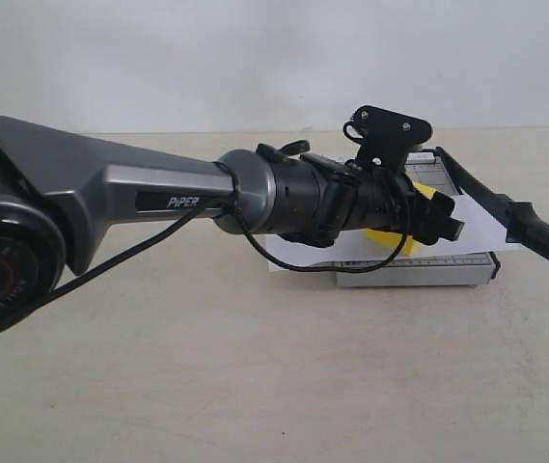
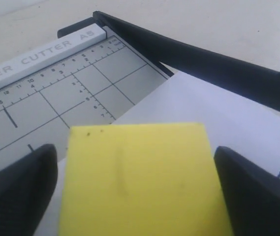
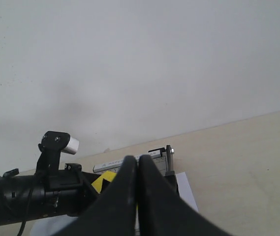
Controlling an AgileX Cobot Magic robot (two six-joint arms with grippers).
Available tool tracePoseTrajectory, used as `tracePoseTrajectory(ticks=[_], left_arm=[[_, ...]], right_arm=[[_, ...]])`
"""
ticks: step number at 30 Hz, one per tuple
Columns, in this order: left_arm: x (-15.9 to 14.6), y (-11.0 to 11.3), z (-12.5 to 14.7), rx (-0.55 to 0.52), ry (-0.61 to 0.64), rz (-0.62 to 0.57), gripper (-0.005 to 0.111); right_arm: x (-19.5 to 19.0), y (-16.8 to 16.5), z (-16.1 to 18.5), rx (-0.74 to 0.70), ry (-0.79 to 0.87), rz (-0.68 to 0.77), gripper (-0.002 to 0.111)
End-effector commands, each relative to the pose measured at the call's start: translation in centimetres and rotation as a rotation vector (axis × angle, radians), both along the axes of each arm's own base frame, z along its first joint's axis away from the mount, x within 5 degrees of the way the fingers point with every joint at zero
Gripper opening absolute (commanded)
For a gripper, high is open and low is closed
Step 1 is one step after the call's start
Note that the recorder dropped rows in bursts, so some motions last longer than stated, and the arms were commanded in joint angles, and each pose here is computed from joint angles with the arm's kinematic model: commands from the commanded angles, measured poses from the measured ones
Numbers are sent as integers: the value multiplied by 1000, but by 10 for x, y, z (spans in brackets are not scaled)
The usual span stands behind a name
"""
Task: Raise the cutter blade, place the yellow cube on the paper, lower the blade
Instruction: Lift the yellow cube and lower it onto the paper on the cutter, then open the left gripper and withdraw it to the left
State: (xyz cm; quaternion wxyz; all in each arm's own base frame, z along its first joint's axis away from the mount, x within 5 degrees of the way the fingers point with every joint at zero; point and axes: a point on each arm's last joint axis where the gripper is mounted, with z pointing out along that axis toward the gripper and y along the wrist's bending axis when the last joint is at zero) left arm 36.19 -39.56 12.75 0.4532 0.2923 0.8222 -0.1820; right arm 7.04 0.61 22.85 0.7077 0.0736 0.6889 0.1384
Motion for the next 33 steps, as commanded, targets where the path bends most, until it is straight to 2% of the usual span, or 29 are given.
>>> tracePoseTrajectory(ticks=[1, 10, 13, 16, 19, 22, 28, 33], left_arm=[[-1, -1, 30, -37, -45, -5, 80], [-9, 10, 100, -124, -131, 4, 80], [-14, 21, 115, -118, -148, 40, 72], [-21, 37, 120, -88, -151, 95, 52], [-30, 56, 125, -75, -115, 178, 26], [-42, 80, 127, -1, -124, 238, 5], [-74, 124, 131, 67, -113, 288, 4], [-104, 158, 141, 55, -99, 297, 4]], right_arm=[[0, 0, 0, -3, -9, 1, 0], [0, 0, 0, -3, -9, 1, 0], [0, 0, 0, -3, -9, 1, 0], [0, 0, 0, -3, -9, 1, 0], [0, 0, 0, -3, -9, 1, 0], [0, 0, 0, -3, -9, 1, 0], [0, 0, 0, -3, -9, 1, 0], [0, 0, 0, -3, -9, 1, 0]])
